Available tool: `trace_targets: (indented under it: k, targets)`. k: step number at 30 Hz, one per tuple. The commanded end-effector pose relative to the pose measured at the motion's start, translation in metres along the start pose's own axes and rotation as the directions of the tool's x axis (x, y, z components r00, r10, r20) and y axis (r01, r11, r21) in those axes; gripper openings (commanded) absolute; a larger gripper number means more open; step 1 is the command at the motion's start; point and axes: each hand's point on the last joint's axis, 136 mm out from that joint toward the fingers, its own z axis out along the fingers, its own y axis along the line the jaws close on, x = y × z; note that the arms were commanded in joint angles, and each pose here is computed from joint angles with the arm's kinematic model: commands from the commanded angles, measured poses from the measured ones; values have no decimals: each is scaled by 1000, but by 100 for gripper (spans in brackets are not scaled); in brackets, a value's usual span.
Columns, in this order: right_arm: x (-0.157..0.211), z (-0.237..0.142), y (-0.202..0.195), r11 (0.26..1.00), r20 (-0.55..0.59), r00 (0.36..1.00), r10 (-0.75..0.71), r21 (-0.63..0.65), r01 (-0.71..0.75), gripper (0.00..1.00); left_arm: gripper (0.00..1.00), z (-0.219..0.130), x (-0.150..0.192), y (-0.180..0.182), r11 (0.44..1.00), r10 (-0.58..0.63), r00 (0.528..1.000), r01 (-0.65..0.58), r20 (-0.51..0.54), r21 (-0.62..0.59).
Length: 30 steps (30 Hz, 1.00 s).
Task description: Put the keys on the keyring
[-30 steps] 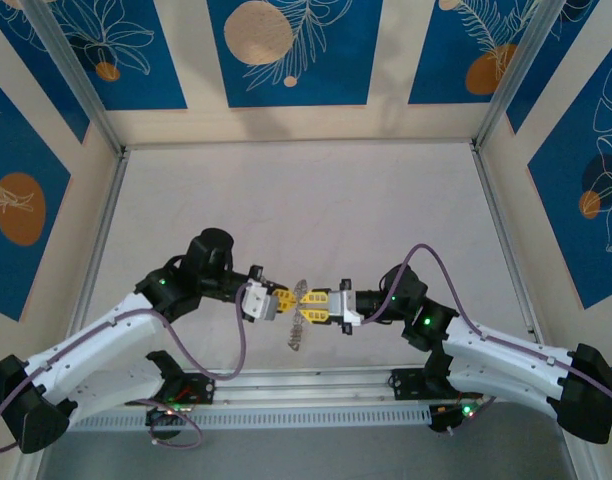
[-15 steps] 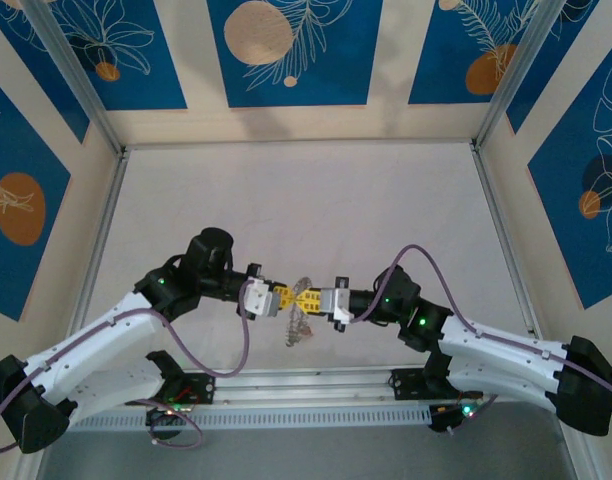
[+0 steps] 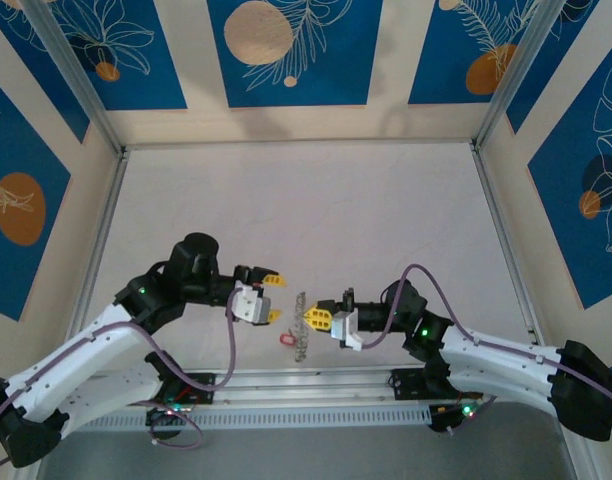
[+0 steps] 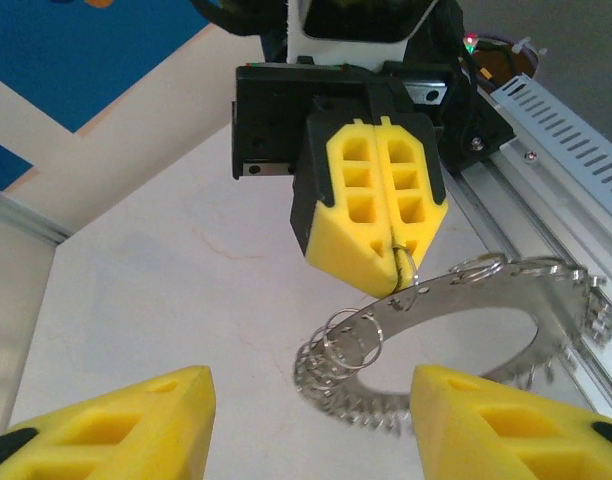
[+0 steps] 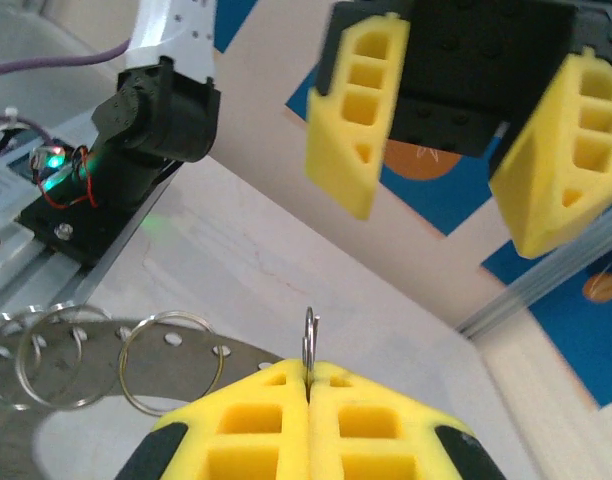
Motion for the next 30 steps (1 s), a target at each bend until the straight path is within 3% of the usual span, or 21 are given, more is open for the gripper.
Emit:
trace_targets:
  k: [1, 8, 14, 16, 18, 20, 22, 25, 26, 28, 30]
  targets:
    - [-31, -7, -11, 967, 120, 959, -256, 44, 252, 0, 52, -4, -14, -3, 999, 28, 999, -30, 46, 38]
    - [-31, -9, -11, 954, 131, 946, -297, 13, 298, 0, 51, 5, -21, -10, 993, 19, 993, -31, 114, 110]
    - [-32, -10, -13, 955, 140, 945, -296, 8, 297, 0, 51, 8, -15, -9, 994, -2, 995, -8, 101, 105]
    - [-31, -10, -14, 955, 135, 946, -294, 8, 296, 0, 51, 13, -3, 6, 997, -72, 996, 71, 47, 26]
    - [-28, -10, -13, 957, 128, 949, -289, 4, 291, 0, 53, 15, 35, 44, 956, -238, 968, 219, -84, -195]
    - [-26, -10, -13, 956, 123, 949, -291, 3, 293, 0, 55, 5, 67, 65, 881, -409, 900, 345, -153, -325]
    - [-23, -11, -13, 958, 115, 952, -284, -3, 286, 0, 58, -4, 90, 76, 778, -579, 801, 487, -153, -396]
    - [-18, -12, -27, 987, 65, 985, -158, 12, 158, 0, 63, -16, 123, 86, 547, -806, 580, 658, -115, -518]
    - [-15, -12, -30, 992, 48, 991, -128, 6, 128, 0, 61, -18, 133, 84, 475, -858, 503, 701, -103, -531]
    - [-10, -14, -34, 997, 32, 996, -82, 16, 81, 0, 60, -16, 147, 75, 346, -931, 355, 779, -87, -524]
    - [-5, -16, -37, 999, 27, 999, -34, 21, 34, 0, 57, -12, 162, 72, 175, -983, 176, 836, -48, -520]
